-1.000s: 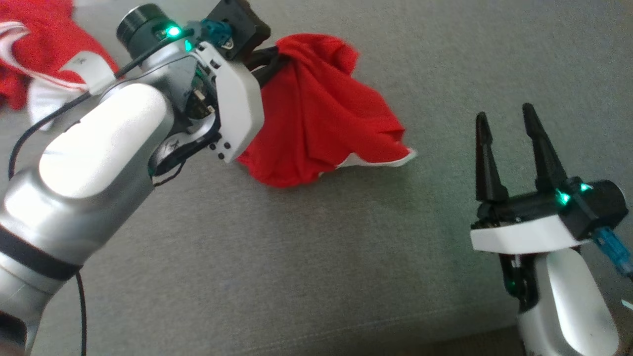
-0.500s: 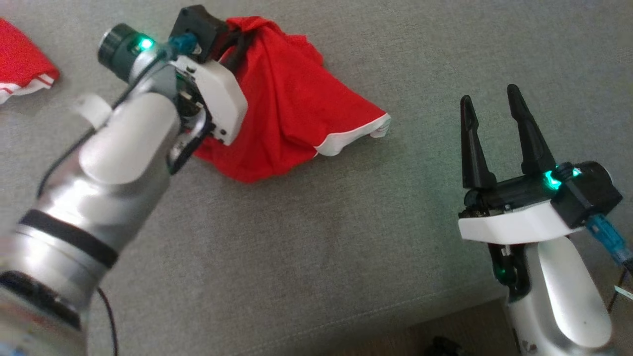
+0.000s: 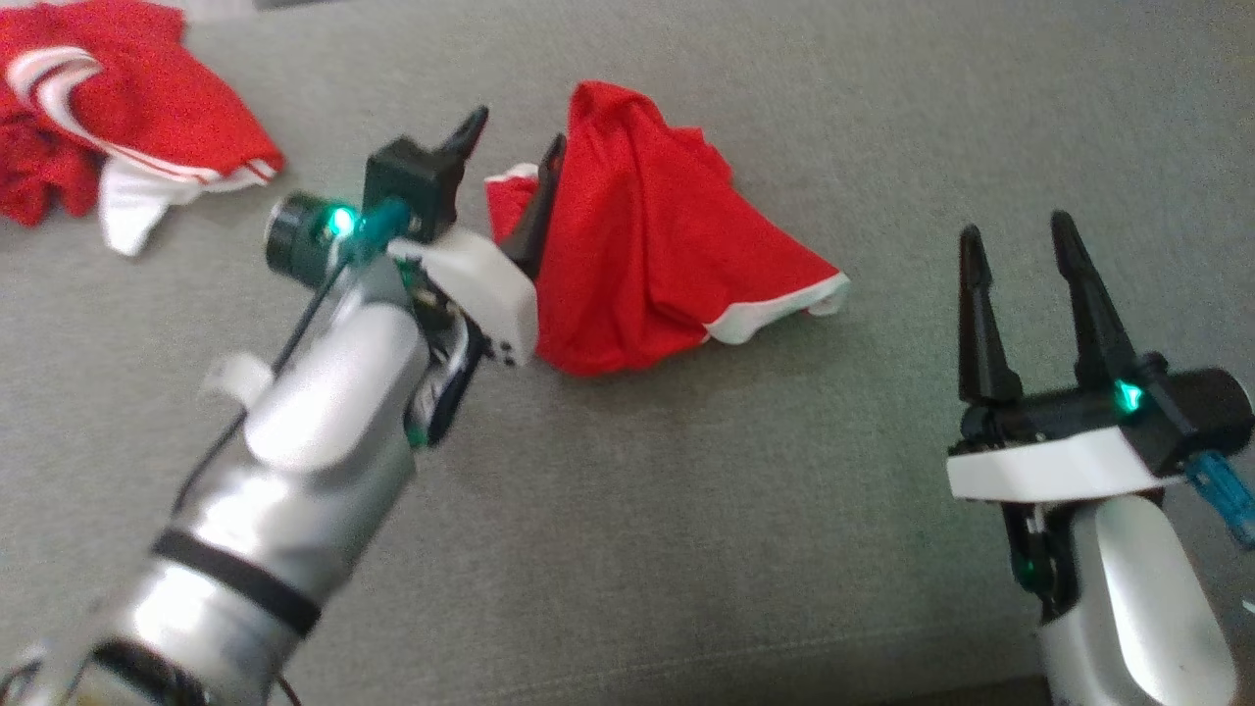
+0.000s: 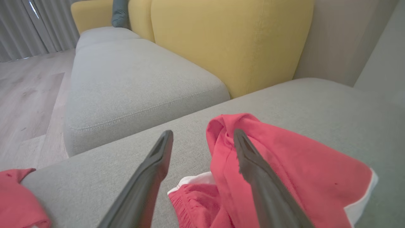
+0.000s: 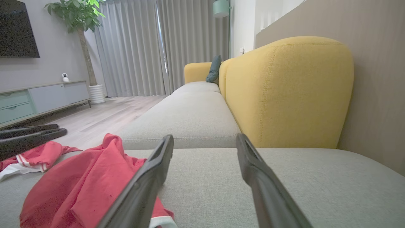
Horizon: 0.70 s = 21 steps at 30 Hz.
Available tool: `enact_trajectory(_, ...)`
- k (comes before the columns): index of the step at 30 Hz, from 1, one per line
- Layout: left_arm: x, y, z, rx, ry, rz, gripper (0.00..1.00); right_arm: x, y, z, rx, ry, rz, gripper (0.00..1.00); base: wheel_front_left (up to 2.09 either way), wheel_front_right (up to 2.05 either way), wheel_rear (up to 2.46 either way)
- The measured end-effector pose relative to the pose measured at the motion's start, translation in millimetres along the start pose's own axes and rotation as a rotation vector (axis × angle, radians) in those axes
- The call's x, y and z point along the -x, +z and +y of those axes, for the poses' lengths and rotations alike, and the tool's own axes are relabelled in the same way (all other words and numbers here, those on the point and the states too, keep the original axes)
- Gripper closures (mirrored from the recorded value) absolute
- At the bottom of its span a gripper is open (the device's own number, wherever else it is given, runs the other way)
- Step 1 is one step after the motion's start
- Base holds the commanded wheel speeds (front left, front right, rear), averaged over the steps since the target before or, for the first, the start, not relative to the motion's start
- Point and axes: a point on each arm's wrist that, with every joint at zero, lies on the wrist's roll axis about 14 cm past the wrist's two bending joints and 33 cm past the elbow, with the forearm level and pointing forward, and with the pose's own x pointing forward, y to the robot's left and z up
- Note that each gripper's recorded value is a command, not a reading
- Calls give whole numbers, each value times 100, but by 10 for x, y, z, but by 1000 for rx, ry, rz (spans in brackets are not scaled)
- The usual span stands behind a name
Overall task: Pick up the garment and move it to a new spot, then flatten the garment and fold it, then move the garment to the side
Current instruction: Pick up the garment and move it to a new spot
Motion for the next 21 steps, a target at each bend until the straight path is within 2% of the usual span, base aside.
enact_trajectory(3, 232, 117, 17, 60, 56, -48, 0, 58, 22, 11, -8, -2, -2, 0, 0, 0, 0)
enact_trajectory(11, 1046, 26, 150, 175, 271, -84, 0, 150, 175, 100, -7, 18, -38, 0, 0, 0, 0)
enact_trajectory(15, 1409, 18, 241, 178, 373, -109, 0, 234, 148, 199, -14, 43, -26, 0, 0, 0, 0)
enact_trajectory(21, 1788, -118, 249, 168, 443, -96, 0, 349, 21, 276, -27, 61, 16, 0, 0, 0, 0)
